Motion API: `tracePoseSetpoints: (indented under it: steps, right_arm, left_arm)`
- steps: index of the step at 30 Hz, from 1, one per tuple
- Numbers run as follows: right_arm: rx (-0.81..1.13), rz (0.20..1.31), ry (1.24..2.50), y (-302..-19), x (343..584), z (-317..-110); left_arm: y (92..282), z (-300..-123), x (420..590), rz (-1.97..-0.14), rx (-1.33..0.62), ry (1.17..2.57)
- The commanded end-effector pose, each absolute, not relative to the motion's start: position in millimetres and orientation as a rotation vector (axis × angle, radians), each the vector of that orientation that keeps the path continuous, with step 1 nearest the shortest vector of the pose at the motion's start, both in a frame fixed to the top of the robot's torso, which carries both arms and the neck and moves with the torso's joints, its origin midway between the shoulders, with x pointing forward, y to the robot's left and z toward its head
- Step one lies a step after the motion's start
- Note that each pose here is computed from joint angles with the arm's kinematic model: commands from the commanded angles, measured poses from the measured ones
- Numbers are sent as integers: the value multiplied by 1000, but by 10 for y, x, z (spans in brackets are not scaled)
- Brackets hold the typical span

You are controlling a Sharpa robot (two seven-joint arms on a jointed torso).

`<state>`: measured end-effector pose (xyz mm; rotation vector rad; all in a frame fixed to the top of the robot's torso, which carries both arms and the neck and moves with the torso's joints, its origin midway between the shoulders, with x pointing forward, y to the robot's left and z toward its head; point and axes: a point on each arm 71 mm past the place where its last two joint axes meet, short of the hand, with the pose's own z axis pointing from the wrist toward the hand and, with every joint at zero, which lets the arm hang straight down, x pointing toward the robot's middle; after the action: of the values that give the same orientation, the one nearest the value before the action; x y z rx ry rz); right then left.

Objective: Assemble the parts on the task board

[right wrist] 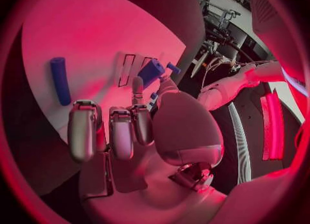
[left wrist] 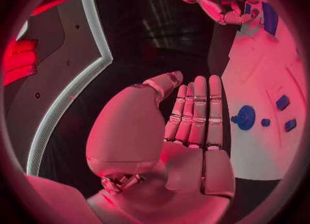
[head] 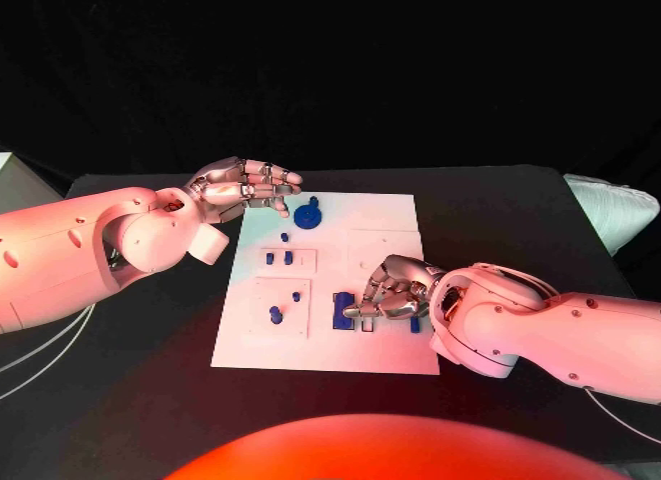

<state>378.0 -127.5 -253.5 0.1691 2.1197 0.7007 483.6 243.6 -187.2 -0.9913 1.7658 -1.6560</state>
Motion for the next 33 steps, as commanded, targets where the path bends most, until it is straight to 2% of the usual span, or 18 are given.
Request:
tracePoseSetpoints:
  steps: [1,15,33]
  right_arm:
    - [153,751,2103,-1242,3758,-2526]
    - [91,696,2145,-1205,3738,-2590]
    - [93,654,2115,-1242,3787,-2615]
  left_arm:
    - [2417,-1864,4830,-1679,-989,1768]
    - [2416,-1866,4828,-1678,-989,1772]
    - [2411,-1869,4832,-1678,-989,1774]
